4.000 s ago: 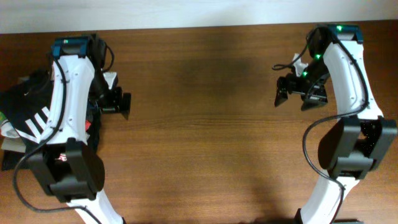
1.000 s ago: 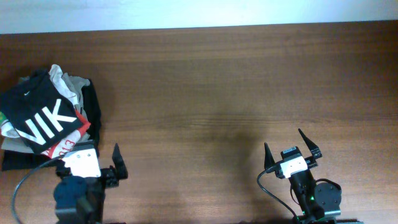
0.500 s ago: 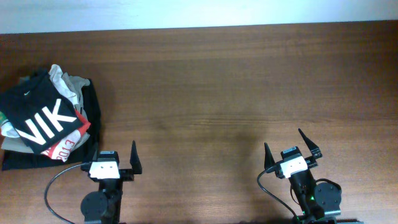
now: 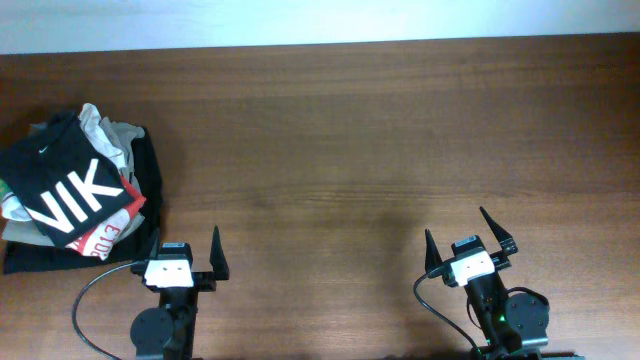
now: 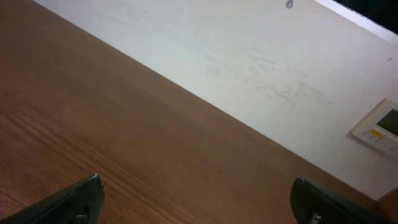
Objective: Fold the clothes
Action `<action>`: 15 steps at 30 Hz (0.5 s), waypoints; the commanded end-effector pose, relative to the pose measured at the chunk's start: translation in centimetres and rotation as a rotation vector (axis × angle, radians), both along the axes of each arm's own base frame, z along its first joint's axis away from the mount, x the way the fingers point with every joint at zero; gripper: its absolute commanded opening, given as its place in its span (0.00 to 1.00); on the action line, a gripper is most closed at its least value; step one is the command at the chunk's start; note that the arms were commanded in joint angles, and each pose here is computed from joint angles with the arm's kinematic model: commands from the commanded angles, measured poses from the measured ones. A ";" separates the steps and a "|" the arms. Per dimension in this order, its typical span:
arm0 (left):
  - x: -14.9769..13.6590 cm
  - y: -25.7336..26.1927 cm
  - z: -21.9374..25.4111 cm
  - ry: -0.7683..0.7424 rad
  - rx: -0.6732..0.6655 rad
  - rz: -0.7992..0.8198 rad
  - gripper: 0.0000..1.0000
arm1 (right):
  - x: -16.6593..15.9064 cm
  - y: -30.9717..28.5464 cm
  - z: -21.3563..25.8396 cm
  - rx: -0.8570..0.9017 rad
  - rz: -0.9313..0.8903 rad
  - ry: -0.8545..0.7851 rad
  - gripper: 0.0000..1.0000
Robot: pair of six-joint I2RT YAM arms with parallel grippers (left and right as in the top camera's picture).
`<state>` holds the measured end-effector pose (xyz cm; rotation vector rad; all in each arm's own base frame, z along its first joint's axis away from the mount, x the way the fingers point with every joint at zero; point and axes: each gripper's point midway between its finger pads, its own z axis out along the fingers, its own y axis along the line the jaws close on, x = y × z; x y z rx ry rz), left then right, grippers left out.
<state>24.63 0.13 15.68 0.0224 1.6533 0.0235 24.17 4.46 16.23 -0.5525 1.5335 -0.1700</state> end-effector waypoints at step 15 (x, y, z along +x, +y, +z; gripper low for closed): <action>0.0 0.0 -0.1 -0.003 0.013 0.002 0.99 | -0.1 0.6 0.8 0.123 0.027 -0.007 0.99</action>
